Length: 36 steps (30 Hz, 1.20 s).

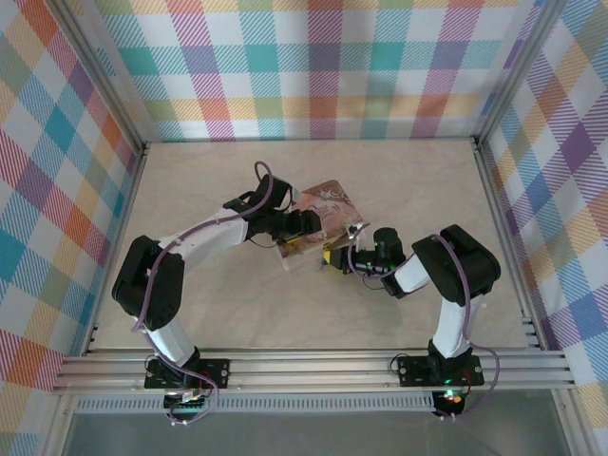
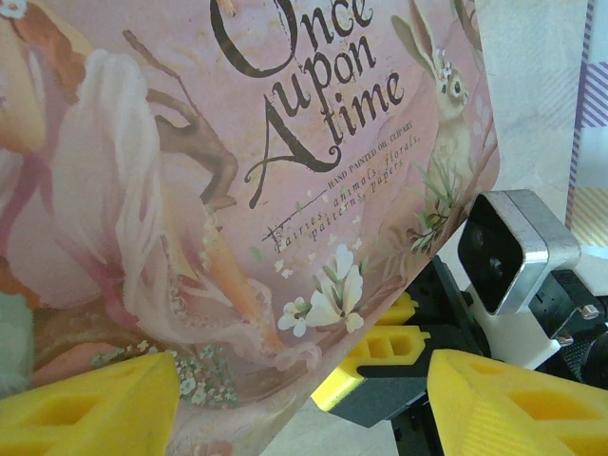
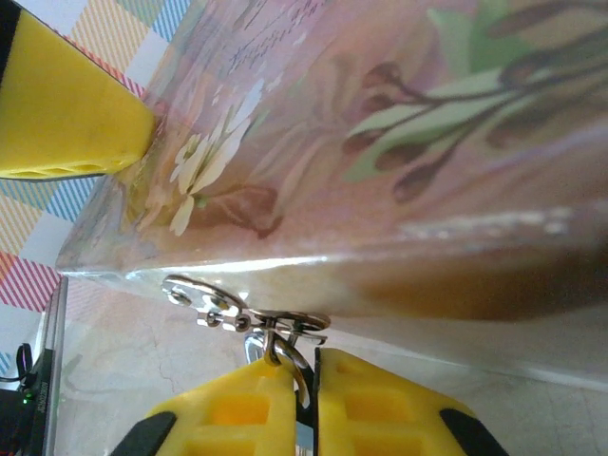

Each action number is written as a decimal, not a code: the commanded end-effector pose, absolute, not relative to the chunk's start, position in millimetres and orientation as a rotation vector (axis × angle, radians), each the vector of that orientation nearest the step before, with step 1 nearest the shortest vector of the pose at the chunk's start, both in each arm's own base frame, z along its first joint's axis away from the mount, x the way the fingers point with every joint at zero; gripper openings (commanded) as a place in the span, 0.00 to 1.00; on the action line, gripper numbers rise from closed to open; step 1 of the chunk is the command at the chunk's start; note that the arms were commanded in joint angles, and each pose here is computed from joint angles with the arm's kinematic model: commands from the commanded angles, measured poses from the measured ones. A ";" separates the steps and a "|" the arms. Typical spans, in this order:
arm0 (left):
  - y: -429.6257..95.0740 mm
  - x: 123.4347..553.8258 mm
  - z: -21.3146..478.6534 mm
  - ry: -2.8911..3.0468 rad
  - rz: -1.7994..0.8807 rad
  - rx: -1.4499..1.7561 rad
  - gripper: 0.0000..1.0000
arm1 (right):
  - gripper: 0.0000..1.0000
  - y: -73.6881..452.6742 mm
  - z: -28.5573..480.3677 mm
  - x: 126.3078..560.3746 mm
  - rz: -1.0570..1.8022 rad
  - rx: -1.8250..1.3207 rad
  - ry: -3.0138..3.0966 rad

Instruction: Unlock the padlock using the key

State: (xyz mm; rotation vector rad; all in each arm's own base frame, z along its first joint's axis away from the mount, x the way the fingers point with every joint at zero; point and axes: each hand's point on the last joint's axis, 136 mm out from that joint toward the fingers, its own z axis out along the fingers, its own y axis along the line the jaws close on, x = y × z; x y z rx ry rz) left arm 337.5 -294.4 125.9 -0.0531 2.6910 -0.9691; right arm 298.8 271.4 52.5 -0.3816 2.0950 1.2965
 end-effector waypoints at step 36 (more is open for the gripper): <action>-281.4 313.0 92.3 2.776 -0.902 -0.094 0.70 | 0.02 257.9 82.9 320.3 1.411 0.093 2.059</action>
